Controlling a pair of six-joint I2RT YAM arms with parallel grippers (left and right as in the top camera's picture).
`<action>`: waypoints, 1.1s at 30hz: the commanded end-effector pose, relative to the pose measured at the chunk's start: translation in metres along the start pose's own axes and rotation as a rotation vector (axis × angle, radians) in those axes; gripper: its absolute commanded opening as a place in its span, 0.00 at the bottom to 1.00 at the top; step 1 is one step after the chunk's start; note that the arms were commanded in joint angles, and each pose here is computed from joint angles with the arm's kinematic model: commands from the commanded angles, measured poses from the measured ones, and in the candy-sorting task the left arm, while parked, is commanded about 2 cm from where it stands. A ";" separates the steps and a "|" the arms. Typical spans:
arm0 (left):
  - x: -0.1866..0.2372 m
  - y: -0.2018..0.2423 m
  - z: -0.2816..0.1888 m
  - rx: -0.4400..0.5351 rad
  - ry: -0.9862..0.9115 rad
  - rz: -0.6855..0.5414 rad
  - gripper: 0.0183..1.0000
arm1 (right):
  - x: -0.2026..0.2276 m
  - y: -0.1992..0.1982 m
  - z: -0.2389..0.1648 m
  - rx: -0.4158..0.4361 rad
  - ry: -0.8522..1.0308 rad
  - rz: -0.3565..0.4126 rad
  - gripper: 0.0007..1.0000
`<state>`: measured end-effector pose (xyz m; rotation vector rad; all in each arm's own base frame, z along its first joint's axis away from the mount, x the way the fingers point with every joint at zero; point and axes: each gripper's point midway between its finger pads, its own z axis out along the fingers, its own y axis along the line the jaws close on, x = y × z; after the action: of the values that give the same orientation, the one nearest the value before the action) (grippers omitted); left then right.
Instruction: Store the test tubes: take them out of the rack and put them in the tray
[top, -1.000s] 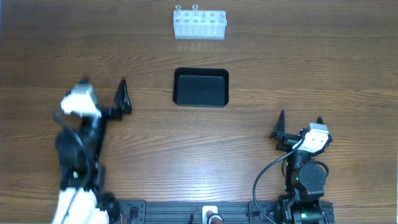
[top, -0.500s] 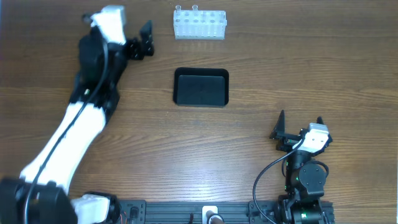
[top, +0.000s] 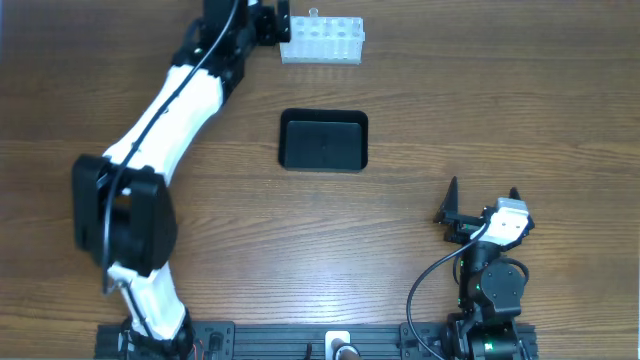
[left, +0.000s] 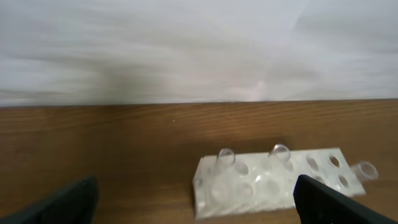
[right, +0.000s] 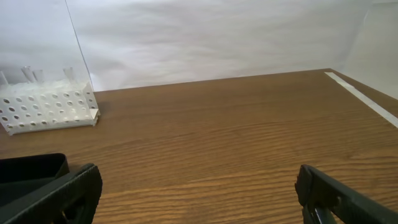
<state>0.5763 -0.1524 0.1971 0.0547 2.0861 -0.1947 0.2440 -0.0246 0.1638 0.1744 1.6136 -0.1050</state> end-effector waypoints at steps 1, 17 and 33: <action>0.010 0.005 0.028 -0.032 0.020 -0.039 1.00 | 0.001 -0.003 0.000 0.017 -0.002 0.006 0.99; 0.031 -0.003 0.063 -0.051 0.044 -0.021 1.00 | 0.001 -0.003 0.000 0.017 -0.002 0.006 0.99; 0.040 -0.006 0.091 -0.121 0.028 -0.003 0.96 | 0.001 -0.003 0.000 0.017 -0.002 0.006 0.99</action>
<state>0.6250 -0.1804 0.1178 0.0197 2.1408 -0.0977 0.2441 -0.0246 0.1638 0.1741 1.6137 -0.1047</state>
